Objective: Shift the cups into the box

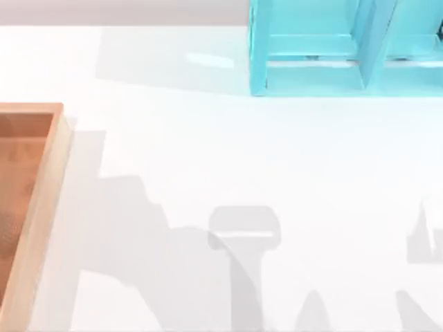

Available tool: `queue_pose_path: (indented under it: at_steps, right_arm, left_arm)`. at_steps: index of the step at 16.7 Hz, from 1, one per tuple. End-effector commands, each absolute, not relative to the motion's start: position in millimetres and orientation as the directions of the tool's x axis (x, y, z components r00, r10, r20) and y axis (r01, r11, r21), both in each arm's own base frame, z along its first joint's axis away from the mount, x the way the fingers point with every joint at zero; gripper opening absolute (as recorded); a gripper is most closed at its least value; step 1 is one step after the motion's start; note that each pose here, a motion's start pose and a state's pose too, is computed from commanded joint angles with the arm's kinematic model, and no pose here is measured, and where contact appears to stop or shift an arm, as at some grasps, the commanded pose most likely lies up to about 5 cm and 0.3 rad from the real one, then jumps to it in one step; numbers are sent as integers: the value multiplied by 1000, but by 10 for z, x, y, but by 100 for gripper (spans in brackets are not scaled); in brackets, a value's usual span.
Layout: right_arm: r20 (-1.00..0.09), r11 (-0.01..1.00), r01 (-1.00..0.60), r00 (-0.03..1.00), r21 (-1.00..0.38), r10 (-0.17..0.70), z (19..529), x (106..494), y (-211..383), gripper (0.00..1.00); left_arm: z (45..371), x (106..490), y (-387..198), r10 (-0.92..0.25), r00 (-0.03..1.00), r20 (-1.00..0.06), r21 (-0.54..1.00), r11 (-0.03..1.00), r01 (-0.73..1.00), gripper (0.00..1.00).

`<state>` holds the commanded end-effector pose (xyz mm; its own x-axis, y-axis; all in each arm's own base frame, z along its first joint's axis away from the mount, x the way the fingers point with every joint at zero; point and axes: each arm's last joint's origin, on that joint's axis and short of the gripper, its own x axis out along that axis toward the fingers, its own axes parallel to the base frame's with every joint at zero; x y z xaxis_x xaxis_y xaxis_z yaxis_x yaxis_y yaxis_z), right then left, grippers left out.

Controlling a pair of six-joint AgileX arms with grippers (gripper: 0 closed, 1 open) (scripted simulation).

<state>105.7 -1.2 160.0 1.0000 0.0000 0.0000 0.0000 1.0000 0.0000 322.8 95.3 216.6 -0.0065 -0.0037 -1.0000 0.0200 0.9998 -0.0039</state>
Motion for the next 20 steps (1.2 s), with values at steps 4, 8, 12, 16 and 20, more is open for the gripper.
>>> queue_pose_path:
  at_steps: [4, 8, 12, 16, 20]
  right_arm:
    - [0, 1000, 0, 1000, 0, 0, 1600, 1057, -12, 100]
    - [0, 1000, 0, 1000, 0, 0, 1600, 1057, -12, 100]
    - [0, 1000, 0, 1000, 0, 0, 1600, 1057, -12, 100]
    - [0, 1000, 0, 1000, 0, 0, 1600, 1057, -12, 100]
    - [0, 1000, 0, 1000, 0, 0, 1600, 1057, -12, 100]
  left_arm:
    - [2166, 3228, 953, -4, -6, -1000, -4, 1000, 20, 15]
    - [2166, 3228, 953, -4, -6, -1000, -4, 1000, 20, 45]
    - [2166, 3228, 953, -4, -6, -1000, -4, 1000, 20, 75]
    - [2166, 3228, 953, -4, -6, -1000, -4, 1000, 20, 100]
    - [2166, 3228, 953, -4, -6, -1000, -4, 1000, 20, 100]
